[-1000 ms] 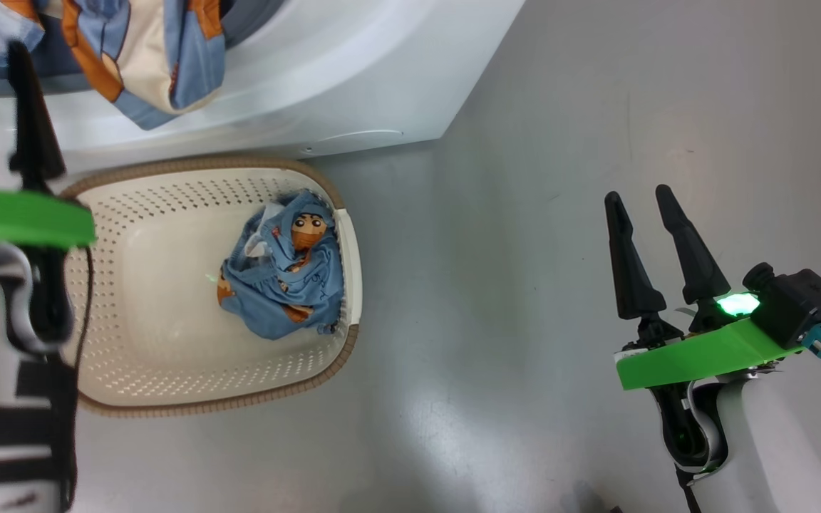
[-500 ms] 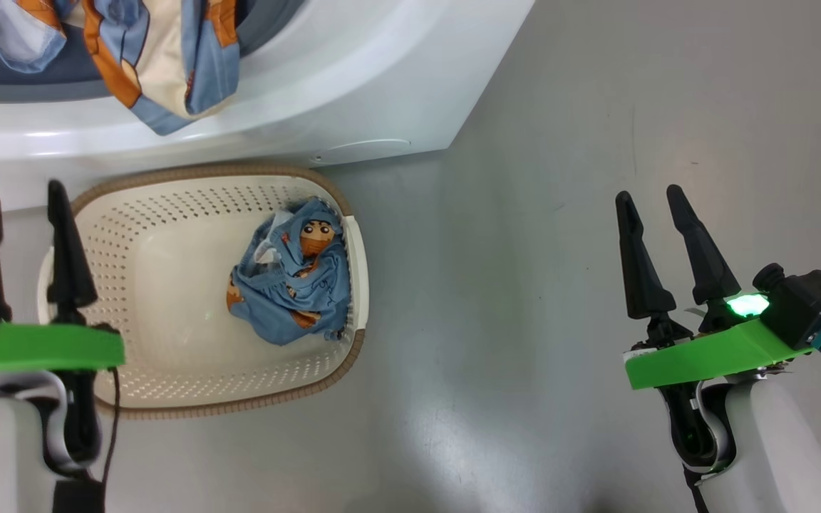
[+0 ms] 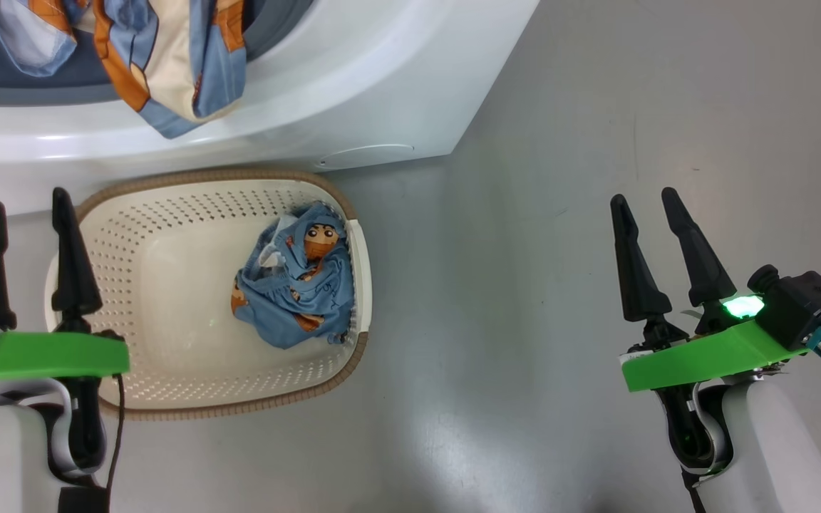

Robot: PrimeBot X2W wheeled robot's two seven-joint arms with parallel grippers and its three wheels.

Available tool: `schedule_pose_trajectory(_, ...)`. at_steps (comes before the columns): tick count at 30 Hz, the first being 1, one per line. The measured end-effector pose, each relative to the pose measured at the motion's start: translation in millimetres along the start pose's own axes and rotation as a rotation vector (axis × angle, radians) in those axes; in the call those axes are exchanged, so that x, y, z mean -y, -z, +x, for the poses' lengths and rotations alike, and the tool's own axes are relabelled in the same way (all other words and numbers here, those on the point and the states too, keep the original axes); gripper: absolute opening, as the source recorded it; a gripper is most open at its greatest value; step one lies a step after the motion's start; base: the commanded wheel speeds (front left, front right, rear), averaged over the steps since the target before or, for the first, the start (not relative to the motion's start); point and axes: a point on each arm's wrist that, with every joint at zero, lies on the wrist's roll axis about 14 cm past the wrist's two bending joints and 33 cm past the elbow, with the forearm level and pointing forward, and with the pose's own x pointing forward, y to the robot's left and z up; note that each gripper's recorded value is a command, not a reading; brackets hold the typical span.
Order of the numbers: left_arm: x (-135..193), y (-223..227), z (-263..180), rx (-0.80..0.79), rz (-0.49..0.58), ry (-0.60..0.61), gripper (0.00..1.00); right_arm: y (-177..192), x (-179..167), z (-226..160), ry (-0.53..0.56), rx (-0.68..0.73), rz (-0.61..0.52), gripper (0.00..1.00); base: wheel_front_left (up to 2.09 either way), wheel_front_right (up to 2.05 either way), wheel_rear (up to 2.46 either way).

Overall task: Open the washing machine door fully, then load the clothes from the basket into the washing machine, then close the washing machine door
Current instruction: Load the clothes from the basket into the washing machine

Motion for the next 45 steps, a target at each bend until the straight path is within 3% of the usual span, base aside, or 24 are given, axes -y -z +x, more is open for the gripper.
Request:
schedule_pose_trajectory(8,20,-5,4,0.017,-0.005,0.060,1.00,0,-1,0,-0.003,-0.001,0.001,1.00,0.00,0.00,0.00)
schedule_pose_trajectory(21,90,-28,49,0.084,-0.014,0.280,1.00,5,4,-1,0.011,-0.014,-0.003,1.00,0.00,0.00,0.00)
schedule_pose_trajectory(38,94,8,91,-0.050,0.005,0.288,1.00,6,15,-6,0.041,-0.021,-0.011,1.00,0.00,0.00,0.00)
schedule_pose_trajectory(39,95,9,92,-0.056,0.002,0.291,0.94,5,15,-6,0.043,-0.020,-0.011,1.00,0.00,0.00,0.00)
schedule_pose_trajectory(40,97,11,93,-0.063,-0.002,0.293,0.52,5,15,-7,0.044,-0.019,-0.011,1.00,0.00,0.00,0.00)
schedule_pose_trajectory(41,98,12,94,-0.070,-0.008,0.294,0.30,5,15,-7,0.044,-0.019,-0.011,1.00,0.00,0.00,0.00)
schedule_pose_trajectory(42,99,14,95,-0.076,-0.010,0.297,0.00,5,15,-7,0.045,-0.019,-0.011,1.00,0.00,0.00,0.00)
schedule_pose_trajectory(45,105,15,98,-0.088,-0.021,0.312,0.00,5,16,-7,0.047,-0.018,-0.010,1.00,0.00,0.00,0.00)
